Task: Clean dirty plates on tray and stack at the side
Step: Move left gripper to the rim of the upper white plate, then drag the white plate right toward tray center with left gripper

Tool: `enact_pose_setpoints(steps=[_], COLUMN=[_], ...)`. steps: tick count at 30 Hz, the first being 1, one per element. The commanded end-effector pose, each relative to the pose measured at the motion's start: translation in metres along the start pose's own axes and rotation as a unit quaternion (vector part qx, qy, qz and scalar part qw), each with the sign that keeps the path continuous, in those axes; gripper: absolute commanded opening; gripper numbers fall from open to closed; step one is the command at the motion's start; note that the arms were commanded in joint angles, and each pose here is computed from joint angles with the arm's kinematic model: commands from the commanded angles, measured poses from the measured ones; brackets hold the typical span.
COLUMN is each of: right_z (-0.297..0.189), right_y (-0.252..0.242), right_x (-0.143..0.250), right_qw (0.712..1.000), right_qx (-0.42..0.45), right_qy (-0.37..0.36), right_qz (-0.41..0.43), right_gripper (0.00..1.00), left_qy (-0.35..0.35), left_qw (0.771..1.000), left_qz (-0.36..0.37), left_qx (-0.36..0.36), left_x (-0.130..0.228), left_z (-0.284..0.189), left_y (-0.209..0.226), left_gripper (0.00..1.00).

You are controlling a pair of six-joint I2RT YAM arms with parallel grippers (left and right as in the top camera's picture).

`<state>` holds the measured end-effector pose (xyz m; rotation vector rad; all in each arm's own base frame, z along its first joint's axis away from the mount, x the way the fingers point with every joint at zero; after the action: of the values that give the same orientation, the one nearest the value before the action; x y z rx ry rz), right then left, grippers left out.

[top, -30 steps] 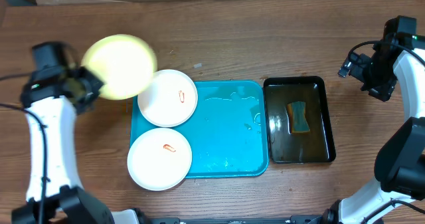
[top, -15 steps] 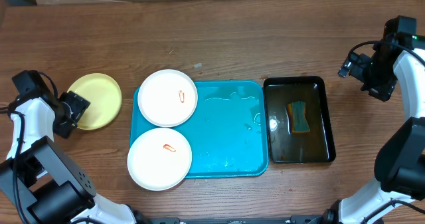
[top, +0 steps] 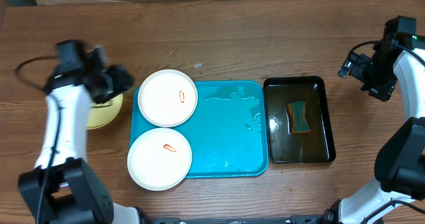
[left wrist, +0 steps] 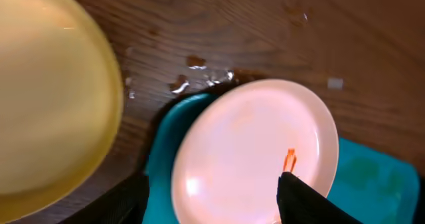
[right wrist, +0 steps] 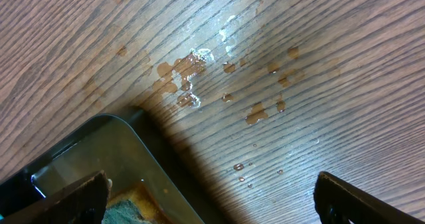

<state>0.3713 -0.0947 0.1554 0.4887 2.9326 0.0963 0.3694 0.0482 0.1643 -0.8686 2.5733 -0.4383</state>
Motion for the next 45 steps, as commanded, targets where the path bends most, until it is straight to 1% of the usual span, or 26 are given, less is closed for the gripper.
enact_pose_setpoints(steps=[1, 3, 5, 9, 13, 16, 17, 18, 21, 28, 30, 35, 40, 45], right_z=[-0.007, -0.007, -0.007, -0.007, -0.007, -0.007, -0.007, -0.007, -0.007, -0.007, -0.007, -0.007, -0.007, -0.007], right_y=[-0.001, -0.001, -0.001, -0.001, -0.001, -0.001, -0.001, -0.001, -0.001, -0.001, -0.001, -0.001, -0.001, -0.001], right_x=[0.000, 0.000, 0.000, 0.000, 0.000, 0.000, 0.000, 0.000, 0.000, 0.000, 0.000, 0.000, 0.000, 0.000], right_qw=[1.000, 1.000, 1.000, 1.000, 1.000, 1.000, 1.000, 1.000, 1.000, 1.000, 1.000, 1.000, 1.000, 1.000], right_qx=[0.004, 0.004, 0.004, 0.004, 0.004, 0.004, 0.004, 0.004, 0.004, 0.004, 0.004, 0.004, 0.004, 0.004], right_qy=[-0.012, -0.012, -0.012, -0.012, -0.012, -0.012, -0.012, -0.012, -0.012, -0.012, -0.012, -0.012, -0.012, -0.012], right_qz=[0.000, 0.000, 0.000, 0.000, 0.000, 0.000, 0.000, 0.000, 0.000, 0.000, 0.000, 0.000, 0.000, 0.000], right_gripper=[1.00, 1.00, 1.00, 1.00, 1.00, 1.00, 1.00, 1.00, 1.00, 1.00, 1.00, 1.00, 1.00, 1.00], left_qy=[-0.008, -0.003, 0.007, 0.027, 0.041, 0.059, 0.067, 0.076, 0.095, 0.123, 0.137, 0.211, 0.252, 0.269], left_qw=[0.995, 0.992, 0.991, 0.989, 0.988, 0.988, 0.988, 0.988, 0.990, 0.989, 0.988, 0.976, 0.966, 0.959], left_qz=[0.052, 0.066, 0.074, 0.068, 0.059, 0.060, 0.062, 0.060, 0.057, 0.055, 0.052, 0.052, 0.054, 0.090], left_qx=[-0.082, -0.106, -0.115, -0.128, -0.139, -0.131, -0.125, -0.118, -0.093, -0.058, -0.048, 0.021, 0.013, 0.014], left_x=[0.008, 0.014, 0.019, 0.021, 0.022, 0.026, 0.029, 0.031, 0.037, 0.045, 0.049, 0.072, 0.091, 0.111], left_z=[0.020, 0.033, 0.045, 0.063, 0.077, 0.088, 0.091, 0.094, 0.097, 0.096, 0.095, 0.088, 0.082, 0.085], left_y=[-0.001, -0.004, -0.004, 0.005, 0.017, 0.017, 0.016, 0.016, 0.011, 0.003, 0.001, -0.012, -0.013, -0.031], left_gripper=[0.63, 0.64, 0.64, 0.63, 0.64, 0.63, 0.60, 0.56, 0.36, 0.05, 0.04, 0.04, 0.04, 0.04])
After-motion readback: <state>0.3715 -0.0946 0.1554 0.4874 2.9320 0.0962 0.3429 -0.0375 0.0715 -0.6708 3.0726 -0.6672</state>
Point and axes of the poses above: each gripper's point midway between its finger pads, its own z axis out along the fingers, its own y axis along the line the jaws close on, x = y × z, the point moved 5 cm from there along -z, back along the fingers, and after that the axes turned 14 degrees about -z, right-handed, at the moved point
